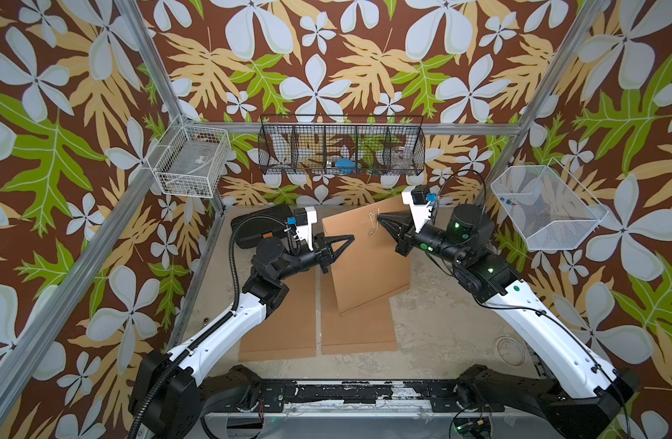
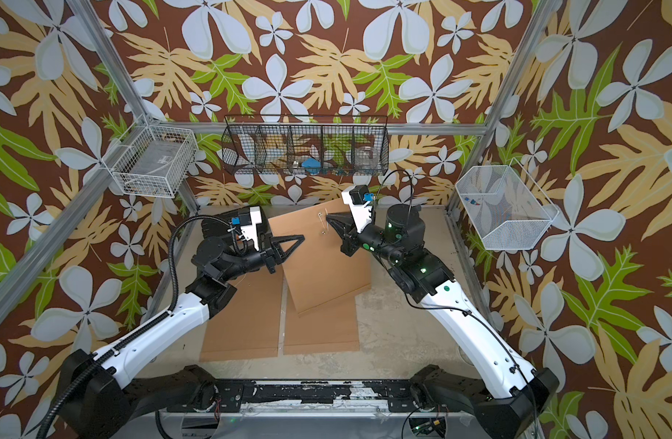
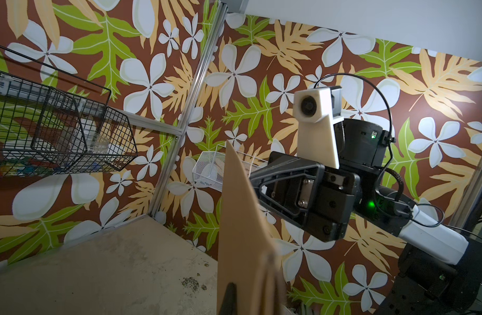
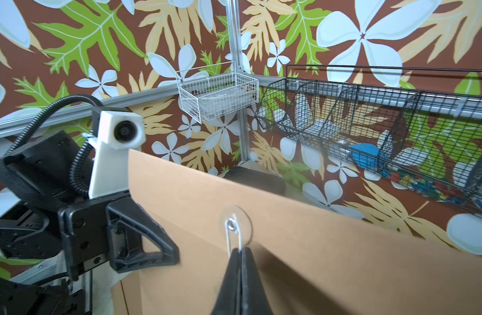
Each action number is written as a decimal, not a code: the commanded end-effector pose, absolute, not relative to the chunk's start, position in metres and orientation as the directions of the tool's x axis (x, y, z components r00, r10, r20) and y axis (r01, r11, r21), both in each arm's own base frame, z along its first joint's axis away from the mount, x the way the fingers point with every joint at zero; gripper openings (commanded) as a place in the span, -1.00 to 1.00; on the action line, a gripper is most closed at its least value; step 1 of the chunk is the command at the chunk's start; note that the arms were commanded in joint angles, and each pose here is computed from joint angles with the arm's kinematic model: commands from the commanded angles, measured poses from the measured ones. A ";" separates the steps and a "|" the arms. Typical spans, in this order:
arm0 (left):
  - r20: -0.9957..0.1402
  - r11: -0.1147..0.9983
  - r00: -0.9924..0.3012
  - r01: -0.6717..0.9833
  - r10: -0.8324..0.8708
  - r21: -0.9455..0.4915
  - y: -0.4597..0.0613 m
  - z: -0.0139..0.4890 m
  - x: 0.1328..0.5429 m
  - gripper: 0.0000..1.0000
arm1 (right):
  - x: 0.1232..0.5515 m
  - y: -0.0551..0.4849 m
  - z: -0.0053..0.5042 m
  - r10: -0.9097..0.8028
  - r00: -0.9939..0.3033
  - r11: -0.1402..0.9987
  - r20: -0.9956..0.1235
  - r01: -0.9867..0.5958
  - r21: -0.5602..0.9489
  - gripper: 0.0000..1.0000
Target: Open the file bag
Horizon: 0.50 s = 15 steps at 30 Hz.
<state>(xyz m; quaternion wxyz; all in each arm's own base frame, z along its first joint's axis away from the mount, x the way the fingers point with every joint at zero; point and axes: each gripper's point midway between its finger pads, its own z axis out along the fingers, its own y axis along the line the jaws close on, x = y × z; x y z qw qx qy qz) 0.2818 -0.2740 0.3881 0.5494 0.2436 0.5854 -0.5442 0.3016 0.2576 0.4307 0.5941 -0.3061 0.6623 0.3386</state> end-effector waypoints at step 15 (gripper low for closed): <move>-0.902 0.249 -0.280 0.896 -0.329 -0.369 -0.279 0.393 0.283 -1.00 | 0.281 0.289 0.446 0.049 -0.121 0.384 -0.991 -0.914 0.131 -1.00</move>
